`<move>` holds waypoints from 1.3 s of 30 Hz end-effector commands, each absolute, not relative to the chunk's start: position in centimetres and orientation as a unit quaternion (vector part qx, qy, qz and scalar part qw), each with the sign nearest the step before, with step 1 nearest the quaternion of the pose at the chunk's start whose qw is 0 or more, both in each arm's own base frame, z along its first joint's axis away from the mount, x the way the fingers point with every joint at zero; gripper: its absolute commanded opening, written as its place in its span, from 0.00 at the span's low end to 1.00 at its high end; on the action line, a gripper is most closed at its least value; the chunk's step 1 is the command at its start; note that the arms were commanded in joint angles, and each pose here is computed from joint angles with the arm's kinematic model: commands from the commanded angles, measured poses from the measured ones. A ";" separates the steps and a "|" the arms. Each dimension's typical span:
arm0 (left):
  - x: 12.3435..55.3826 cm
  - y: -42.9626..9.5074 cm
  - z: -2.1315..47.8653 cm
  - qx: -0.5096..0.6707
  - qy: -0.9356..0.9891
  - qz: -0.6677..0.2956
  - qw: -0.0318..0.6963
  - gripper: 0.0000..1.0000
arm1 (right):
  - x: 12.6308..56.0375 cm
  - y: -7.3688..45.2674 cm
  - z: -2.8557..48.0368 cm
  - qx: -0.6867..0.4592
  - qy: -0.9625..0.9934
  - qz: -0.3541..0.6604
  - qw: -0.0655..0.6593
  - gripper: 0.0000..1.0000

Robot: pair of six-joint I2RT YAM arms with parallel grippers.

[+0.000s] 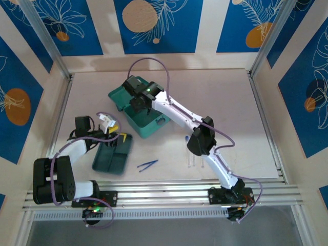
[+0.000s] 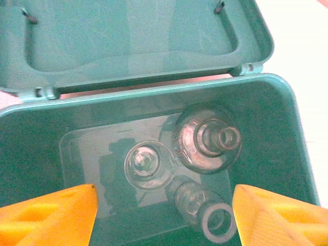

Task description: Organize the chemistry lab equipment

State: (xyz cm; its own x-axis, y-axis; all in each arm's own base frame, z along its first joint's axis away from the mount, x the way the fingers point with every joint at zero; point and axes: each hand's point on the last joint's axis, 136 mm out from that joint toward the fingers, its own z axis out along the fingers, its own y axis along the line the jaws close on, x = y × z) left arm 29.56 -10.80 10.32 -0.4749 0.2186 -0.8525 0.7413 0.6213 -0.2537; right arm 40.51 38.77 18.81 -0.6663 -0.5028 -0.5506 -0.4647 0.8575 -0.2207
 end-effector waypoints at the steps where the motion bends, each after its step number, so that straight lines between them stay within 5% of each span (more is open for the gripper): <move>1: 29.8 -11.1 11.0 0.313 0.790 -0.314 0.423 0.80 | 39.8 38.2 22.0 -0.253 0.902 -0.037 0.347 0.71; 39: 30.2 -11.1 10.8 0.308 0.796 -0.310 0.419 0.79 | 28.0 21.0 22.7 -0.033 0.928 0.009 0.370 0.71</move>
